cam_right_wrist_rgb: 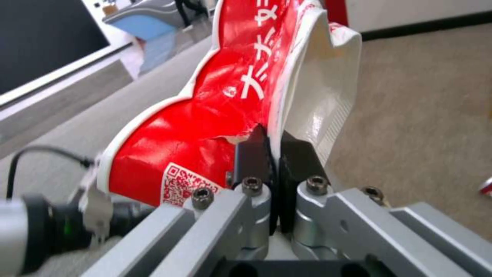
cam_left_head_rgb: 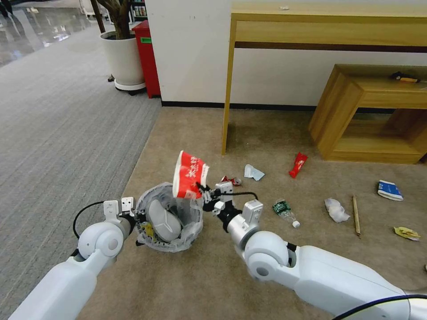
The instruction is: Pick up the trash bin and place the garbage on the floor into it.
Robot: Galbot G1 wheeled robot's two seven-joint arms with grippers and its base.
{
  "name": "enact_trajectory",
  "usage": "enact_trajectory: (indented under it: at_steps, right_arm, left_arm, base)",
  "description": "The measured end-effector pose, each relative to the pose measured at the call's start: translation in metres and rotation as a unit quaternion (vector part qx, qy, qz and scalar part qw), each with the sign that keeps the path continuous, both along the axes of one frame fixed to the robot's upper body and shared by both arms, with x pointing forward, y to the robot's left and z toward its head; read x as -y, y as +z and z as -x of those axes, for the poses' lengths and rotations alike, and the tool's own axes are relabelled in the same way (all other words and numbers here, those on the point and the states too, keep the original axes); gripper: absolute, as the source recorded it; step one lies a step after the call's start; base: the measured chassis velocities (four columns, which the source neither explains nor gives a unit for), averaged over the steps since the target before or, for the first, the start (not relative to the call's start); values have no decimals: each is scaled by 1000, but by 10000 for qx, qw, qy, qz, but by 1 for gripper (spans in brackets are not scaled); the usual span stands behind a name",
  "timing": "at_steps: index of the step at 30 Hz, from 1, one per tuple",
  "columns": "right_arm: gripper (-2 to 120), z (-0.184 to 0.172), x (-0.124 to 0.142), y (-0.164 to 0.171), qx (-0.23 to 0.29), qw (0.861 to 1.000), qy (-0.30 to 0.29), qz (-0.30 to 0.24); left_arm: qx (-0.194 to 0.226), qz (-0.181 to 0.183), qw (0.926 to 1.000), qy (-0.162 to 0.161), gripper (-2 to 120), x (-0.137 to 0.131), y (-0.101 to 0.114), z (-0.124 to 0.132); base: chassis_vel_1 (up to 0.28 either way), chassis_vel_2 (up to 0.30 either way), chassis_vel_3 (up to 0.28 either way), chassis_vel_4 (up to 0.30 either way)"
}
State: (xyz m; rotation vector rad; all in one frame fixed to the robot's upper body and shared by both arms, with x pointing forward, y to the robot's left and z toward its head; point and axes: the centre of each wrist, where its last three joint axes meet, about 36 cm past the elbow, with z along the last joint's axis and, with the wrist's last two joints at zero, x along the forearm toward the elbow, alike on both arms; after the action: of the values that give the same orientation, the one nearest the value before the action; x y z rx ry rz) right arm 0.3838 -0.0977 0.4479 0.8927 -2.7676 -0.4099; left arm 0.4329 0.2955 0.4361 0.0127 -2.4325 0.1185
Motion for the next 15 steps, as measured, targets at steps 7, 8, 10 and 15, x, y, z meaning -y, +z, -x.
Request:
enact_trajectory:
  at_steps: [7,8,10,15]
  right_arm:
    - [0,3,-7,-44,-152,9995,219,153]
    - [0,4,-10,-49,-175,9993,282,142]
    - [0,6,-17,-60,-206,9989,412,94]
    - [0,10,-28,-65,-255,9981,558,76]
  left_arm:
    - [53,114,9999,0,0,5,6,-1]
    - [68,133,9999,-15,0,6,7,0]
    - [106,168,9998,-55,0,9,11,1]
    - [122,187,9997,-64,0,9,13,2]
  base:
    - [0,0,0,0]
    - [0,0,0,0]
    - [0,0,0,0]
    - [0,0,0,0]
